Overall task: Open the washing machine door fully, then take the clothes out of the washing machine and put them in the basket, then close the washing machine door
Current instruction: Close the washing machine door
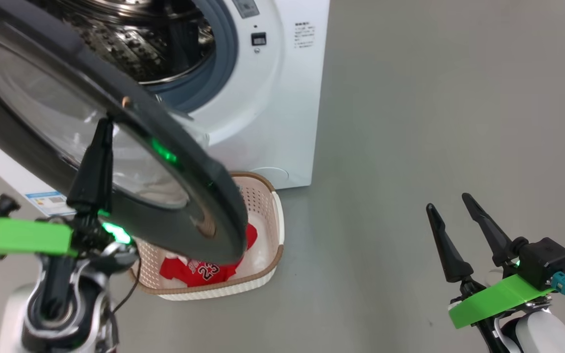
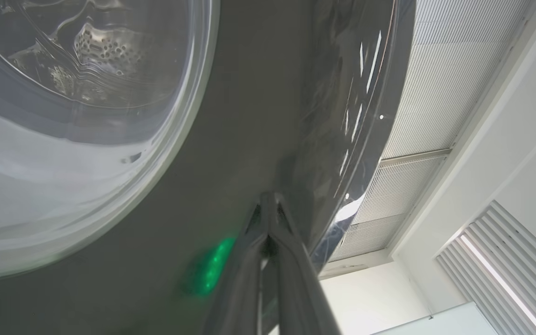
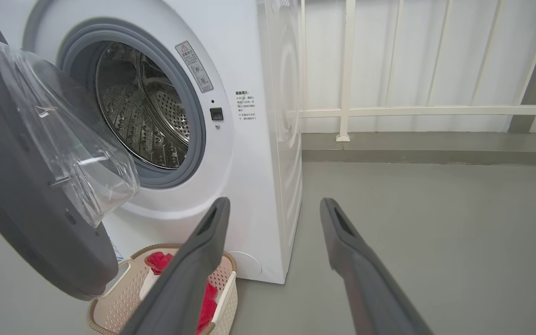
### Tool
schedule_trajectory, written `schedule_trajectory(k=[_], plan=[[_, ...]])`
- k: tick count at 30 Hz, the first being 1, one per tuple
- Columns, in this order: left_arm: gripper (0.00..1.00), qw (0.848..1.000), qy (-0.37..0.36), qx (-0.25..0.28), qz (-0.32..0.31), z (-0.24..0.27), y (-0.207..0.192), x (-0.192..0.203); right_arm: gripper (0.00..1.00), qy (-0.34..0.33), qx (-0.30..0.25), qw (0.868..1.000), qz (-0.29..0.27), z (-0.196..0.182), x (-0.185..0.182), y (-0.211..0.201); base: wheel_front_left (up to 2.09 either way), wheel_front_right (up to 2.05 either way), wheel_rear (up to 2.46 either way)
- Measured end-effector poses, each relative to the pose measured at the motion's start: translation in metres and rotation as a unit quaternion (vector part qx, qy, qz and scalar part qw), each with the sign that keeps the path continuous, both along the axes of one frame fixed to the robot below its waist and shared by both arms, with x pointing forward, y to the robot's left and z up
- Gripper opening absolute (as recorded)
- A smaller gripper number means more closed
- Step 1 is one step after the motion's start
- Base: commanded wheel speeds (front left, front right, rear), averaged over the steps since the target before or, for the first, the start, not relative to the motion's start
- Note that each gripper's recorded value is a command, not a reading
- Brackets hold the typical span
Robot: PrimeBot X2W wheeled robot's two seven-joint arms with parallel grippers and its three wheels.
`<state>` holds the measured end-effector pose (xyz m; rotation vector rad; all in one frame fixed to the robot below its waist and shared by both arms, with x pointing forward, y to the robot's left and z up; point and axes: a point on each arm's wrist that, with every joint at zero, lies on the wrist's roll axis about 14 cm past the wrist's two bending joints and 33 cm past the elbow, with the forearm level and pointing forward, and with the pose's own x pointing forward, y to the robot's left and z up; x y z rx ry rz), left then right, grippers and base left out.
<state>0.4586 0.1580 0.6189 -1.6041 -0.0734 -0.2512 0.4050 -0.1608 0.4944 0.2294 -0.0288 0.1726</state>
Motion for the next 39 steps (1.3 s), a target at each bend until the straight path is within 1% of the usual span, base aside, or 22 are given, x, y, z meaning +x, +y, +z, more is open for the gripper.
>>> schedule_trajectory(k=[7, 10, 15, 19, 27, 34, 37, 38, 39], plan=[[0.0, 1.0, -0.003, -0.002, -0.005, 0.0, -0.019, 0.027, 1.0, 0.015, -0.005, 1.0, -0.013, -0.01, -0.001, -0.011, 0.0, 0.0, 0.0], [0.0, 1.0, 0.0, 0.008, -0.006, -0.003, -0.027, 0.039, 1.0, 0.019, -0.007, 1.0, -0.017, -0.014, -0.001, -0.014, 0.0, 0.0, 0.0], [0.0, 1.0, 0.009, 0.007, -0.013, -0.011, -0.037, 0.059, 1.0, 0.015, -0.009, 1.0, -0.022, -0.012, 0.006, -0.019, 0.0, 0.0, 0.0], [0.0, 1.0, 0.007, 0.016, -0.019, -0.012, -0.046, 0.076, 1.0, 0.019, -0.012, 0.999, -0.03, -0.015, 0.009, -0.025, 0.0, 0.0, 0.0], [0.0, 0.999, -0.001, 0.016, -0.029, -0.014, -0.063, 0.112, 1.0, 0.029, -0.015, 0.998, -0.045, -0.023, 0.016, -0.037, 0.0, 0.0, 0.0], [0.0, 0.999, -0.003, 0.017, -0.036, -0.018, -0.072, 0.127, 1.0, 0.033, -0.018, 0.998, -0.054, -0.025, 0.017, -0.043, 0.0, 0.0, 0.0], [0.0, 0.999, -0.008, 0.018, -0.041, -0.017, -0.075, 0.127, 1.0, 0.029, -0.018, 0.998, -0.055, -0.023, 0.017, -0.044, 0.0, 0.0, 0.0], [0.06, 0.999, -0.01, 0.018, -0.041, -0.016, -0.075, 0.126, 1.0, 0.028, -0.018, 0.998, -0.055, -0.022, 0.017, -0.044, 0.0, 0.0, 0.0], [0.33, 0.999, -0.013, 0.018, -0.042, -0.014, -0.074, 0.125, 1.0, 0.026, -0.017, 0.998, -0.055, -0.02, 0.017, -0.044, 0.0, 0.0, 0.0]])
